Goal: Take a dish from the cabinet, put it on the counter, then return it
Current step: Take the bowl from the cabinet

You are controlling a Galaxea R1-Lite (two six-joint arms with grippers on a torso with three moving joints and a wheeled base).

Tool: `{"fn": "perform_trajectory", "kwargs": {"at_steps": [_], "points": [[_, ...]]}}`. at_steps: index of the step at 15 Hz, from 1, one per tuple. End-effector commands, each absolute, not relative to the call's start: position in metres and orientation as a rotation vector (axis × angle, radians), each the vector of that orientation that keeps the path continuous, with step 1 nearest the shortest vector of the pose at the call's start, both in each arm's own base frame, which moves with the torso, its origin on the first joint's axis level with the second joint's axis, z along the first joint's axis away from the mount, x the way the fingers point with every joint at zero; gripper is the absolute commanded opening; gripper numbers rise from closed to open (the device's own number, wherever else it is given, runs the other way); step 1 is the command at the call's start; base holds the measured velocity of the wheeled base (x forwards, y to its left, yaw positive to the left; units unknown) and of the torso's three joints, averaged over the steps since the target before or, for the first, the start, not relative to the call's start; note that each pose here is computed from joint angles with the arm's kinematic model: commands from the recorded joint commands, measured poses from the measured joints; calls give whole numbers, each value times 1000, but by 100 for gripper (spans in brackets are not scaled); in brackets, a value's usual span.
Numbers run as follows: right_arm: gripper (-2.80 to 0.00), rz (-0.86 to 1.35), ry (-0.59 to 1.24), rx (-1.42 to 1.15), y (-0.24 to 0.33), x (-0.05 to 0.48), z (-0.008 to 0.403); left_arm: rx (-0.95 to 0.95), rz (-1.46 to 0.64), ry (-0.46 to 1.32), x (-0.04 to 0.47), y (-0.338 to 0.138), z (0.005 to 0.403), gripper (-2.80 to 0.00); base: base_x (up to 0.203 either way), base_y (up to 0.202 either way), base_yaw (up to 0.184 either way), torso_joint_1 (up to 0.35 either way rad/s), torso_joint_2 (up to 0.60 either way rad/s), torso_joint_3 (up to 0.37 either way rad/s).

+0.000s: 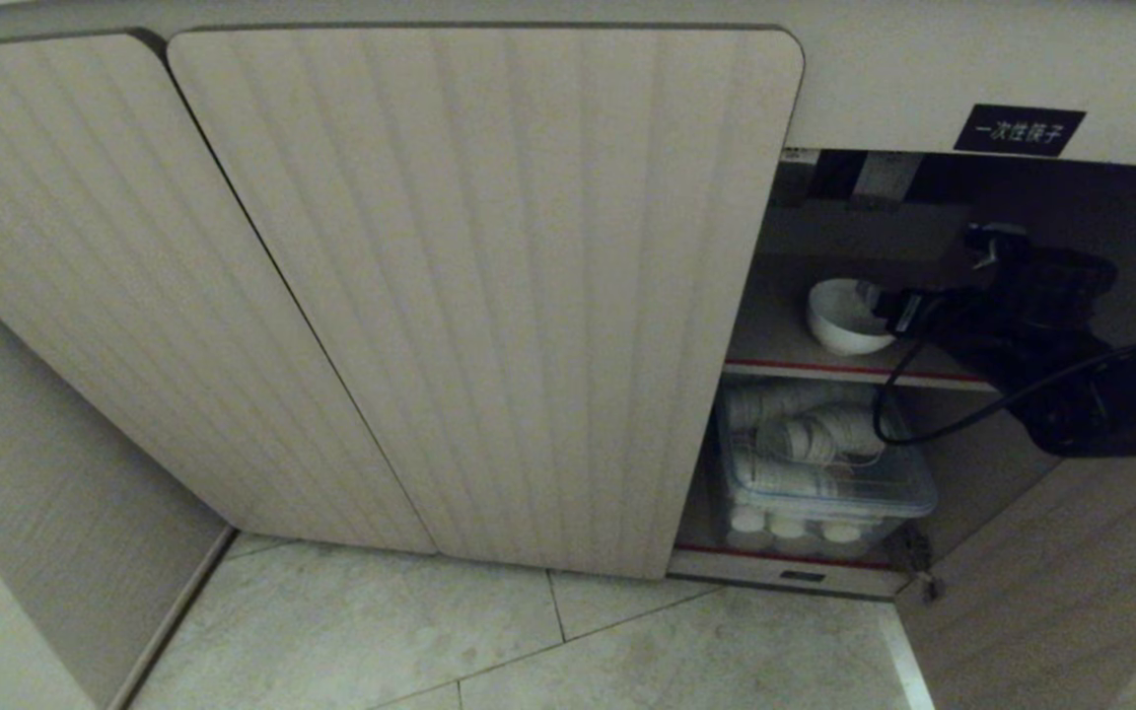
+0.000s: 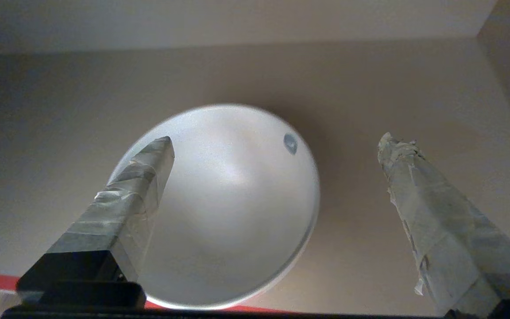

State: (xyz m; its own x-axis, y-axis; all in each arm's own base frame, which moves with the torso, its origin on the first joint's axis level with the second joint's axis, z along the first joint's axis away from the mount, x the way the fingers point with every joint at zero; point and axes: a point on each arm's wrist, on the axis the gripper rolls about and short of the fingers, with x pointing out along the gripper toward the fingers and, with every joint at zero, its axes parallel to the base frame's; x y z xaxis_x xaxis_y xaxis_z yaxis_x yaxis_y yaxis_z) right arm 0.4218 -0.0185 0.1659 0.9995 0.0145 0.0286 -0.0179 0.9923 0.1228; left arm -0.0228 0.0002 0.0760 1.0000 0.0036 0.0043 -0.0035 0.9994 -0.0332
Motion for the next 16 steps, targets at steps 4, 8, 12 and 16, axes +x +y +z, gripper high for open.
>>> {"fn": "perform_trajectory", "kwargs": {"at_steps": [4,8,12,16], "points": [[0,18,-11,125,-19,433,171,-34,5,-5,-23,0,76,-280,0,0,0,0,0,0],[0,16,14,126,-19,441,177,-34,5,-5,-23,0,76,-280,0,0,0,0,0,0],[0,15,58,129,-18,444,177,-34,5,-5,-23,0,76,-280,0,0,0,0,0,0],[0,19,105,132,-15,448,175,-34,5,-5,-23,0,76,-280,0,0,0,0,0,0]]}}
